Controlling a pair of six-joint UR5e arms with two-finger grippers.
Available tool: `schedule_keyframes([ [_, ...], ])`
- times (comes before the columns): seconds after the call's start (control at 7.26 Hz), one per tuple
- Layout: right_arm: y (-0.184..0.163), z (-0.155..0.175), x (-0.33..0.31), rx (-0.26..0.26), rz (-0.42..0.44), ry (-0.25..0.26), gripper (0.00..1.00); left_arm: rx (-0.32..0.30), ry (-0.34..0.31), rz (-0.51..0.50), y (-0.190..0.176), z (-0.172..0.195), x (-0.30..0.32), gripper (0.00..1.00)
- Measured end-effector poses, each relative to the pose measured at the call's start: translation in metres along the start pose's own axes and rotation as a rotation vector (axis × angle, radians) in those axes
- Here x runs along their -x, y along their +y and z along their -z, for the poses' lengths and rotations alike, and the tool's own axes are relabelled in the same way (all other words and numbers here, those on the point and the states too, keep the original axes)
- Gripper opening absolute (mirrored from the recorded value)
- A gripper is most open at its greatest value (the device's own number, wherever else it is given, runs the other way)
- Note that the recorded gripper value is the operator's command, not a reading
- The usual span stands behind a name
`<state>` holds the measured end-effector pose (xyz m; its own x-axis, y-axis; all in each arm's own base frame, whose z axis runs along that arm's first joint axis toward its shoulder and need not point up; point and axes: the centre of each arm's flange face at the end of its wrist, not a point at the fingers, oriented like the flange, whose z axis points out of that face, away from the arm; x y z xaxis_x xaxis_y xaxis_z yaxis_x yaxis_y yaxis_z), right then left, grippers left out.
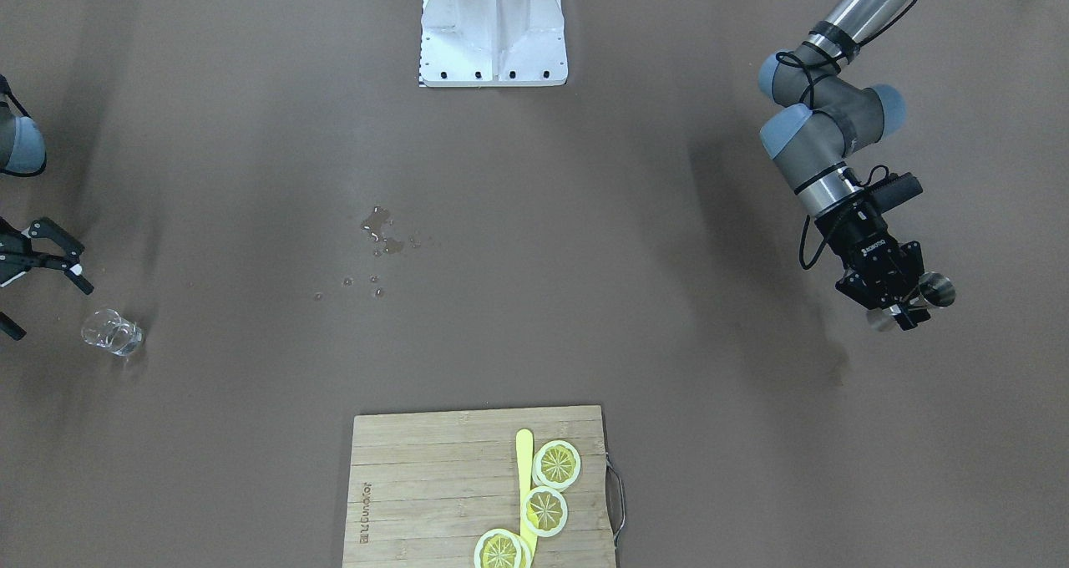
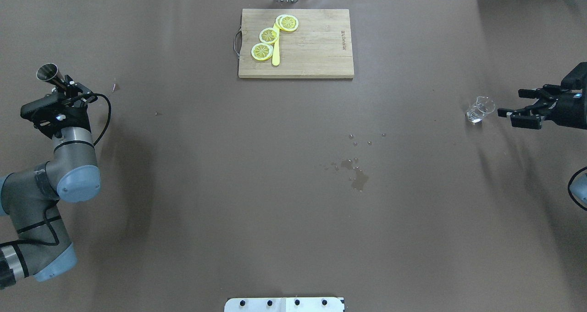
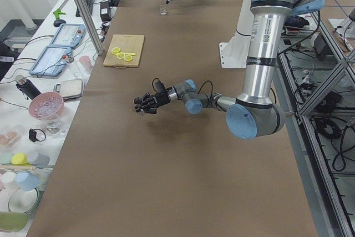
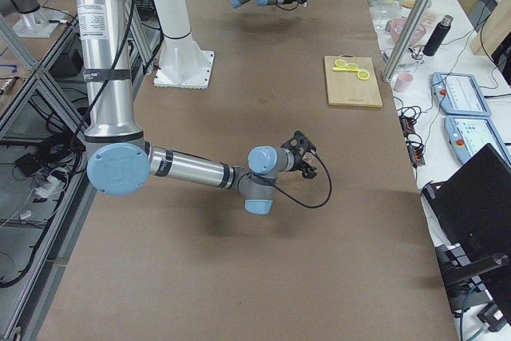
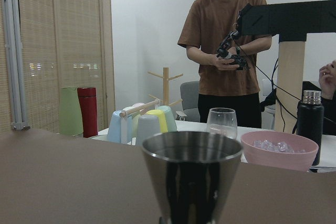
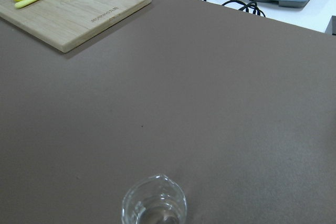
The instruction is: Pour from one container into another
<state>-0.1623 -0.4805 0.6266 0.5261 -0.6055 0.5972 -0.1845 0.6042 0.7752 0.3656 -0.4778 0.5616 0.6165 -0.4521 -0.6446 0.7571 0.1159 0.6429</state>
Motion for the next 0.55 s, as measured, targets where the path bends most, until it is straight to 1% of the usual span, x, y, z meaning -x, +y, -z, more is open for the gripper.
schedule_keyframes([
  [0.28, -0.014, 0.04, -0.023, 0.105, -0.095, -0.03, 1.0, 0.002, -0.039, 0.014, 0.004, -0.007, 0.001, 0.0],
  [0.55, 0.0, 0.074, -0.043, 0.194, -0.201, -0.059, 1.0, 0.0, -0.055, 0.023, 0.011, -0.011, 0.006, 0.0],
])
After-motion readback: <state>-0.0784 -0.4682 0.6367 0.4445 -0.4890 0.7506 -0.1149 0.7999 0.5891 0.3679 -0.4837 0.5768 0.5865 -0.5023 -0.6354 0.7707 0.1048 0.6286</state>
